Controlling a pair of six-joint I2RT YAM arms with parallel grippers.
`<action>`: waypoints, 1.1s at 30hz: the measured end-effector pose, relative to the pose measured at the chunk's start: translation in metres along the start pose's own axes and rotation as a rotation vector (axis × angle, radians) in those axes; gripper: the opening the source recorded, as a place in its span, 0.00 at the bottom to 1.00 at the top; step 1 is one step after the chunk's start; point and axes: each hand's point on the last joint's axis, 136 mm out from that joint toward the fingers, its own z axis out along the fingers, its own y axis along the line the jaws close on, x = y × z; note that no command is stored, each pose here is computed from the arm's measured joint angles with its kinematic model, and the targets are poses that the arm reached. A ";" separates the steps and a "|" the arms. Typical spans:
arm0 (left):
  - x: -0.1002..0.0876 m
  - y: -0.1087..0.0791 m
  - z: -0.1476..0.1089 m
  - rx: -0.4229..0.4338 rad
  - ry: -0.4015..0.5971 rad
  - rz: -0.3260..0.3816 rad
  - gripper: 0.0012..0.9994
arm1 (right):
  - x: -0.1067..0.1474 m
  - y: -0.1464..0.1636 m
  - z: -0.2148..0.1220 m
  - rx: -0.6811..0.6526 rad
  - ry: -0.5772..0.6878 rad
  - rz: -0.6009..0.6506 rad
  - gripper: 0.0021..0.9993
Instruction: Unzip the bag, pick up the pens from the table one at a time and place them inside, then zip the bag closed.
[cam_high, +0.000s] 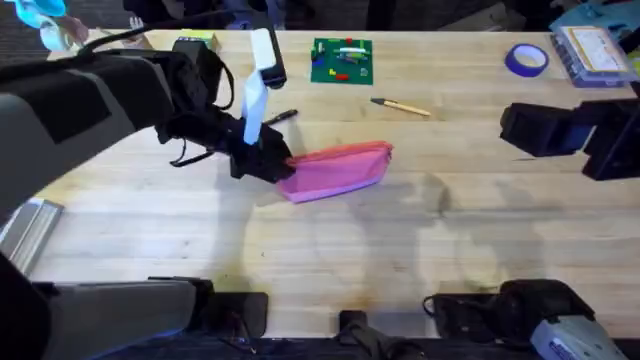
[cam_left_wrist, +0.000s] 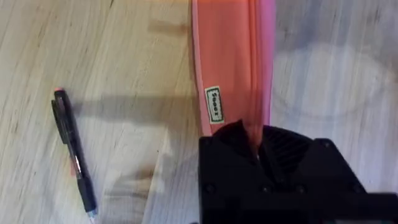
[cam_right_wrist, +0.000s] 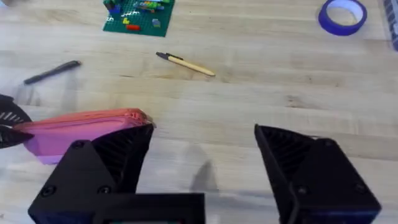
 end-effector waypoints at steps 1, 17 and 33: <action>0.000 0.000 0.000 0.000 0.002 0.001 0.04 | 0.001 0.000 0.000 -0.002 0.003 0.024 1.00; 0.000 0.000 0.000 0.000 0.002 0.001 0.04 | 0.022 0.025 0.037 -0.169 0.191 -0.006 1.00; 0.000 0.000 0.000 0.000 0.002 0.001 0.04 | 0.042 0.035 0.095 -0.315 0.341 -0.210 1.00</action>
